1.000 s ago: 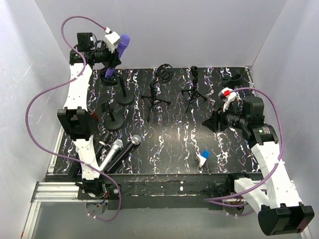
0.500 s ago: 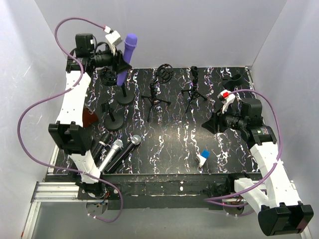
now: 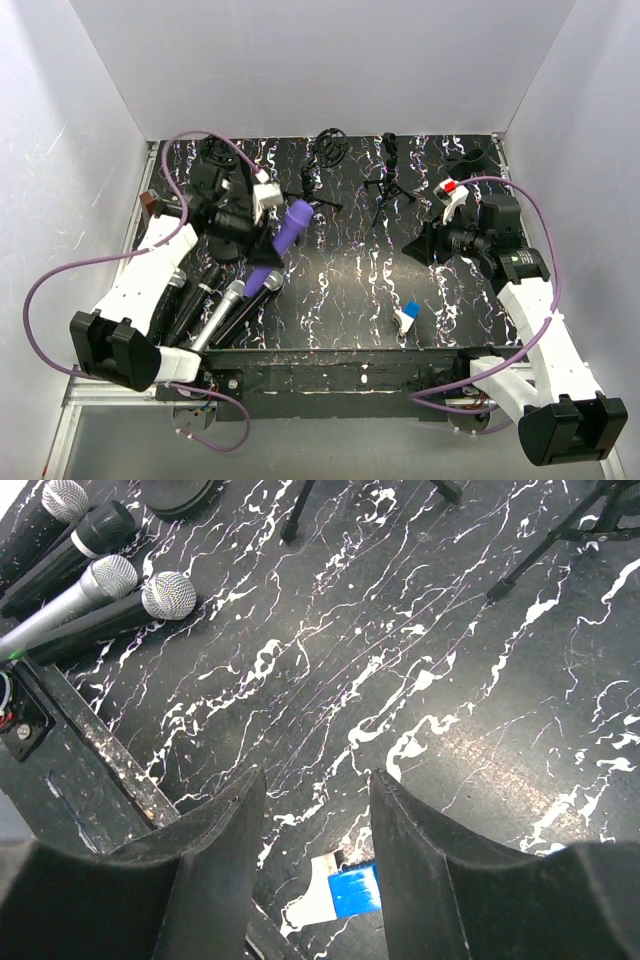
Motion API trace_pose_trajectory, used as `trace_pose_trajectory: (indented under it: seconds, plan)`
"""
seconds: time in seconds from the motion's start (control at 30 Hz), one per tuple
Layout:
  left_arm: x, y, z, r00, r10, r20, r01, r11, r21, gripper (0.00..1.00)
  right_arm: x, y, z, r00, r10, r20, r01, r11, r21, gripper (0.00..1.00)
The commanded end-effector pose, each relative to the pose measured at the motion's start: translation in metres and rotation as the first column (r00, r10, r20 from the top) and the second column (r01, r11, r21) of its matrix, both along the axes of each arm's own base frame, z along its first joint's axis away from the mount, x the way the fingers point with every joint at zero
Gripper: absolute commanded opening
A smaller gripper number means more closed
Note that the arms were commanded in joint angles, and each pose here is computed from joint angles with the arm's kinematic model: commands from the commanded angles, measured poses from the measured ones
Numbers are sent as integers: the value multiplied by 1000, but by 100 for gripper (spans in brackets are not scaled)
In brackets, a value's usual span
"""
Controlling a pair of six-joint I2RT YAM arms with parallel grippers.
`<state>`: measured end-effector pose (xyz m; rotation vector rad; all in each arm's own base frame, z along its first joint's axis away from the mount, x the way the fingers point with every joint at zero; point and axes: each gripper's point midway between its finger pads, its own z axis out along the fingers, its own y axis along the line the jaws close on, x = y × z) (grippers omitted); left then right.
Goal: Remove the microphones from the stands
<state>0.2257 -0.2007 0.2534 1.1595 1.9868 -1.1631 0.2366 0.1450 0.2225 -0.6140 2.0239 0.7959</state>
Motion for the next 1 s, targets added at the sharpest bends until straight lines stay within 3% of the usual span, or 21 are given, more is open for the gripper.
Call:
trace_pose_trajectory:
  seconds: [0.0, 0.3, 0.4, 0.57, 0.67, 0.97]
  plan:
    - [-39, 10, -51, 989, -138, 50, 129, 981, 143, 0, 4, 7, 13, 1000, 14, 7, -14, 999, 39, 52]
    - [-73, -23, -117, 987, -157, -27, 158, 948, 276, 0, -7, 3, 7, 1000, 2, -10, -2, 1000, 24, 66]
    - [-59, -29, -136, 994, -105, 6, 96, 930, 355, 0, -14, 1, 5, 1000, 1, -28, -1, 1000, 15, 67]
    - [-32, -15, -170, 993, -2, 117, -60, 848, 526, 0, -19, -1, 4, 1000, -5, -24, 5, 1000, 1, 68]
    - [-18, -8, -179, 982, 65, 176, -156, 807, 569, 12, -19, -5, 5, 1000, -22, -4, 22, 1000, -17, 69]
    - [-24, -4, -216, 992, 23, 126, -101, 749, 655, 6, -21, -14, 13, 998, -37, 41, 40, 997, -64, 69]
